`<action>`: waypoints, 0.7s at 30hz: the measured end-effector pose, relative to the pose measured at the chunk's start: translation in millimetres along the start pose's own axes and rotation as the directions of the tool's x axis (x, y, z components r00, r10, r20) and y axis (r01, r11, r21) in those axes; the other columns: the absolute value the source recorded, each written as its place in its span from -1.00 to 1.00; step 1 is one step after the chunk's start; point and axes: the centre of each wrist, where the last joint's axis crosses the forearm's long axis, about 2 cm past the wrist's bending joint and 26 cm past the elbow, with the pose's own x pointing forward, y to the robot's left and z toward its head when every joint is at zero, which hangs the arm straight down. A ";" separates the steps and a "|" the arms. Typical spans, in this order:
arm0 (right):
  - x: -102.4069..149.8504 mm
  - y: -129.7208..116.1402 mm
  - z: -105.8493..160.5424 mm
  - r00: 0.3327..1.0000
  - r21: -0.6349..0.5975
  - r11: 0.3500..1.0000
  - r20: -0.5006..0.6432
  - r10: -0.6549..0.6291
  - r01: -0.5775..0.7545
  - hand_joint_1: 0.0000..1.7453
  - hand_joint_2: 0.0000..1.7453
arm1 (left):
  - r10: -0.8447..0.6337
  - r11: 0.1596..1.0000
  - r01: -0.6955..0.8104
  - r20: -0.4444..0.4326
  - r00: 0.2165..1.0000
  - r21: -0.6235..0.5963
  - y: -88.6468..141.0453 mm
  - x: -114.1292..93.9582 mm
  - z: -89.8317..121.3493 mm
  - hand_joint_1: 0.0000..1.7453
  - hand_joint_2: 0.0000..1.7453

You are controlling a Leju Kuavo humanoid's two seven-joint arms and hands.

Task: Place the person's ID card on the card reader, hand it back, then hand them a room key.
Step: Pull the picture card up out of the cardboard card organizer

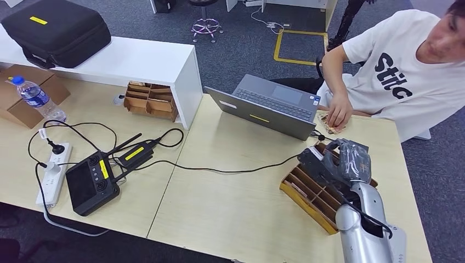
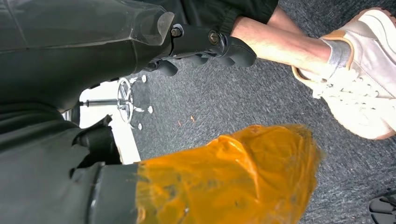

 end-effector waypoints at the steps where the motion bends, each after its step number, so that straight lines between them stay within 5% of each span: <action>1: 0.6 -0.1 -0.3 1.000 0.000 1.000 0.001 -0.001 0.001 1.00 1.00 | 0.000 1.000 0.000 0.000 1.000 0.000 0.0 0.0 0.0 -1.00 -1.00; 15: 2.7 0.4 -2.3 1.000 0.004 1.000 0.004 -0.003 0.003 1.00 1.00 | 0.000 1.000 0.000 0.000 1.000 0.000 0.0 0.0 0.0 -1.00 -1.00; 17: 2.6 0.7 -2.3 1.000 0.005 1.000 0.004 -0.002 0.002 0.75 1.00 | 0.000 1.000 0.000 0.000 1.000 0.000 0.0 0.0 0.0 -1.00 -1.00; 21: 2.1 1.2 -2.3 1.000 0.004 1.000 0.006 -0.001 0.001 -0.92 1.00 | 0.000 1.000 0.000 0.000 1.000 0.000 0.0 0.0 0.0 -1.00 -1.00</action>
